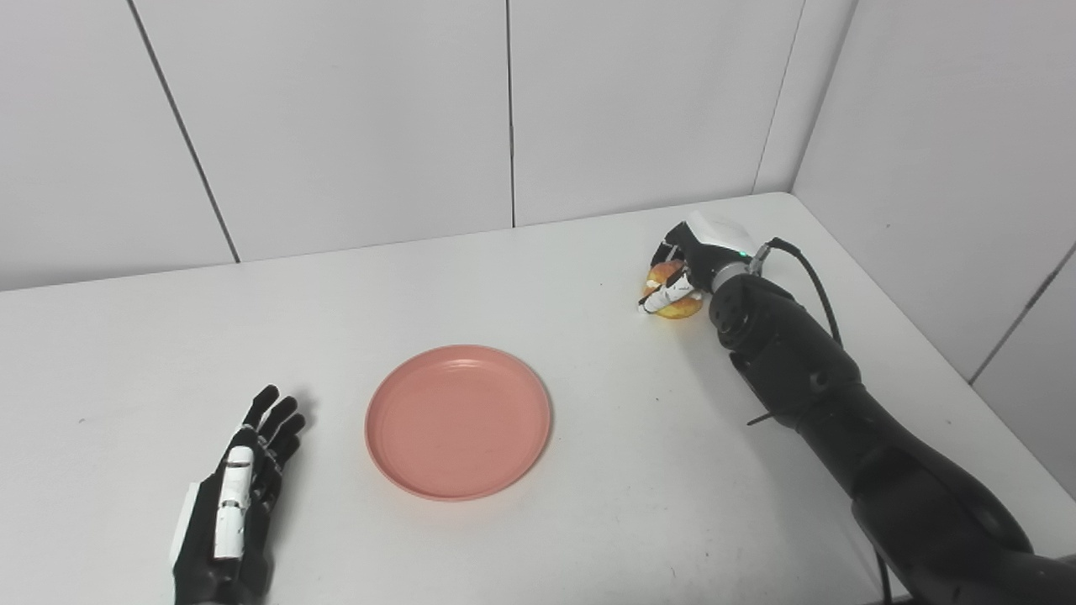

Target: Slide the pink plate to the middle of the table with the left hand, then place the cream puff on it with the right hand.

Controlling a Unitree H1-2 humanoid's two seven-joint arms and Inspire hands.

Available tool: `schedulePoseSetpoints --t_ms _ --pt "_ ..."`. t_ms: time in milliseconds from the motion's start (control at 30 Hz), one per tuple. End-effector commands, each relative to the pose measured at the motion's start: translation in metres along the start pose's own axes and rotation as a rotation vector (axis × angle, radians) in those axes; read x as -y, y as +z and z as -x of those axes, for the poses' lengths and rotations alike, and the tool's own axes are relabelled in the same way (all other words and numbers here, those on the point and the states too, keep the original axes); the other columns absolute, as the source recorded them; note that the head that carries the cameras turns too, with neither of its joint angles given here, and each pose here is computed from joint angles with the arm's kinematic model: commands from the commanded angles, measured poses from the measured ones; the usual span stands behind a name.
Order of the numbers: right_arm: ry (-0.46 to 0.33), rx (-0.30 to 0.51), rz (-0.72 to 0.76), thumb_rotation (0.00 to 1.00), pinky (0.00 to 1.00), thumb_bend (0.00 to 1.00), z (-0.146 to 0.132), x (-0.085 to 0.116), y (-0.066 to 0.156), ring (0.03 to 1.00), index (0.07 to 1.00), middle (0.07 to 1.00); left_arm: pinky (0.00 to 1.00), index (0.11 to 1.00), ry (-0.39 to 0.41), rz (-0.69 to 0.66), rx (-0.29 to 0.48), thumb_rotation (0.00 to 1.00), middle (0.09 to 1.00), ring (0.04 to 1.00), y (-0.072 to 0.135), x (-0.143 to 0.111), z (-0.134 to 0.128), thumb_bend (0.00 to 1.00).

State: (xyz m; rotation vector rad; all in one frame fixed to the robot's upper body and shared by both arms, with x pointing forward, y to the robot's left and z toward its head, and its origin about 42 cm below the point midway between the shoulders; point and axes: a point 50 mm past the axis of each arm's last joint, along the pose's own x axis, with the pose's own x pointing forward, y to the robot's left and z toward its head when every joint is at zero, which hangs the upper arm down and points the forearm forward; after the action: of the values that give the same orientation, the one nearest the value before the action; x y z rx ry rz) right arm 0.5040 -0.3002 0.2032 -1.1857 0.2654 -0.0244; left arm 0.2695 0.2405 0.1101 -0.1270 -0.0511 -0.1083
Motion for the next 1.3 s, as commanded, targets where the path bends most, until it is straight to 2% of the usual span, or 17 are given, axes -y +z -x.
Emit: schedulePoseSetpoints --t_ms 0,267,467,667,900,1067,1267 --pt "-0.061 0.030 0.016 0.14 0.30 0.51 -0.002 0.029 0.009 0.380 0.489 0.473 0.95 0.887 0.023 0.015 -0.050 0.97 0.910 0.905 -0.014 -0.002 0.013 0.39" --pt "-0.080 0.046 0.032 0.14 0.30 0.50 0.001 0.035 0.009 0.369 0.491 0.462 0.95 0.887 0.021 0.024 -0.055 0.96 0.910 0.906 -0.016 -0.002 0.012 0.41" --pt "-0.105 0.072 -0.014 0.14 0.28 0.51 0.010 0.048 0.018 0.358 0.491 0.460 0.95 0.892 0.019 0.029 -0.054 0.95 0.913 0.908 -0.014 0.000 0.012 0.41" --pt "-0.154 0.141 -0.028 0.13 0.25 0.51 0.028 0.066 0.031 0.320 0.487 0.409 0.95 0.895 0.016 0.024 -0.051 0.97 0.915 0.909 -0.016 0.002 0.010 0.40" --pt "-0.186 0.247 -0.019 0.14 0.29 0.50 0.054 0.079 0.059 0.368 0.489 0.454 0.93 0.885 0.015 0.003 -0.039 0.95 0.907 0.899 -0.016 0.007 0.010 0.42" --pt "-0.187 0.333 -0.021 0.14 0.34 0.50 0.073 0.079 0.083 0.415 0.491 0.488 0.93 0.884 0.019 -0.009 -0.022 0.92 0.906 0.903 -0.015 0.012 0.011 0.42" --pt "-0.179 0.453 -0.037 0.13 0.33 0.50 0.095 0.074 0.112 0.410 0.489 0.474 0.93 0.884 0.027 -0.047 0.010 0.88 0.903 0.900 -0.015 0.017 0.013 0.46"
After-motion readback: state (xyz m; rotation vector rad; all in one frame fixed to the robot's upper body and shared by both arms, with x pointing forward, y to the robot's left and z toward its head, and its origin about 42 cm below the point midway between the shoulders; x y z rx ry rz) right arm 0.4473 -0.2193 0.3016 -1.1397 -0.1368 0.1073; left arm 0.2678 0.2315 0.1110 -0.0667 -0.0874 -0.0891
